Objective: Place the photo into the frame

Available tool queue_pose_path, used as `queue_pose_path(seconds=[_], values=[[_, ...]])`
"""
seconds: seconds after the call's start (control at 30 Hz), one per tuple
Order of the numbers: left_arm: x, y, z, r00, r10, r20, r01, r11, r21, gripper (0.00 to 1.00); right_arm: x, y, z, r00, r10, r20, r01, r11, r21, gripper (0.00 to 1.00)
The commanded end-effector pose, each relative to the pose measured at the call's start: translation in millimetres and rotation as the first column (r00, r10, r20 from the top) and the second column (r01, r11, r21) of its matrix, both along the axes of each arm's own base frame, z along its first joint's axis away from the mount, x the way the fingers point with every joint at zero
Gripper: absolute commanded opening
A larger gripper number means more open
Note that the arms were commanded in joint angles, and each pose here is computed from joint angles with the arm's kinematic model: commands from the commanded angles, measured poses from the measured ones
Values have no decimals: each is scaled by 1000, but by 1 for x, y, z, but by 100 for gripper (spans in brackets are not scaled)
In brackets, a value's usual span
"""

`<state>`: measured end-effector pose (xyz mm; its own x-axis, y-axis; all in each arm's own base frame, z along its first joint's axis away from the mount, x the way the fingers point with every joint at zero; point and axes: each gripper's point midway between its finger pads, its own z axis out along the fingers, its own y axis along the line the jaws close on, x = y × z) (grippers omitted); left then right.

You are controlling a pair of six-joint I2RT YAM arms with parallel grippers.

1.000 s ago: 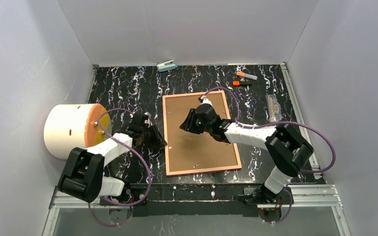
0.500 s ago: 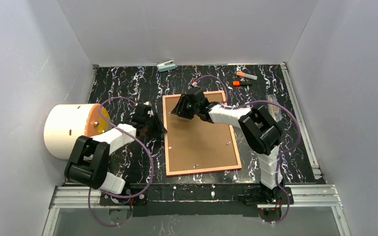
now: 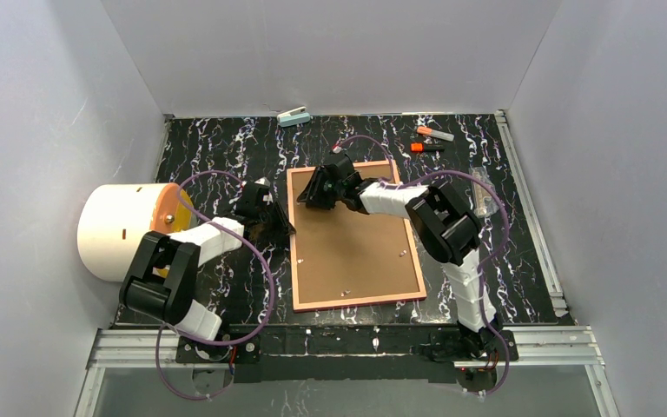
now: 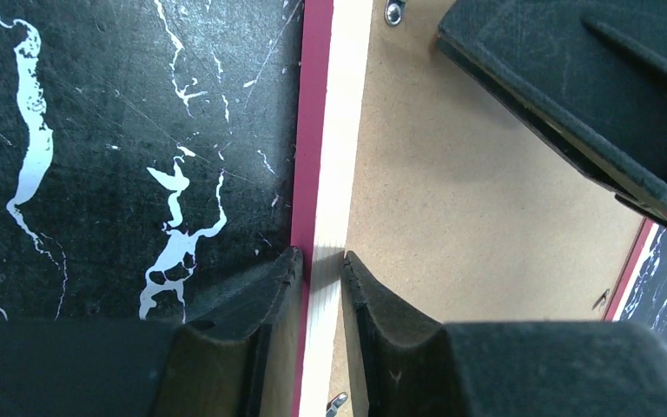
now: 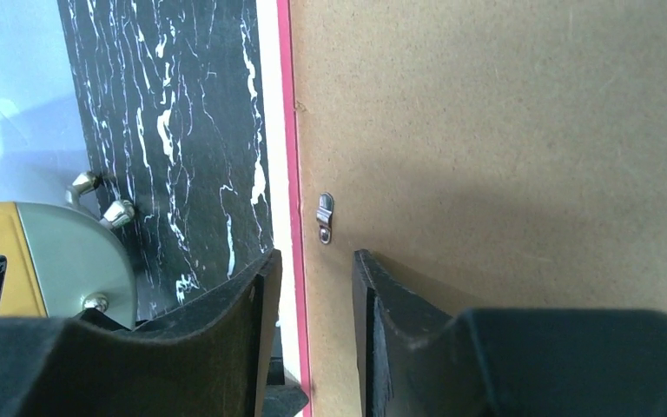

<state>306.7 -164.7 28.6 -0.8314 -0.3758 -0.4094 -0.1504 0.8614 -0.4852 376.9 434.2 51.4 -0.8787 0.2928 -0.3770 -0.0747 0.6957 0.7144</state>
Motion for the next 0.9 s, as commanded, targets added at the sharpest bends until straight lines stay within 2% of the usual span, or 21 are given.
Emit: queue_pose_path(seconds=[0.0,0.37,0.87], values=[[-3,2,-5,1000,2,-10,-2,1000,14,20,14,7,-1,1000,9,20,-9,999,32,43],[-6,-2,-5,999,-13,-30,12,1000,-2,16,20,12,-9,998,59,36,-61,995,76,40],[-8,-2,-2,999,-27,-39,27,1000,2,15,-2,33,-5,956,280,83,-290,942,171,39]])
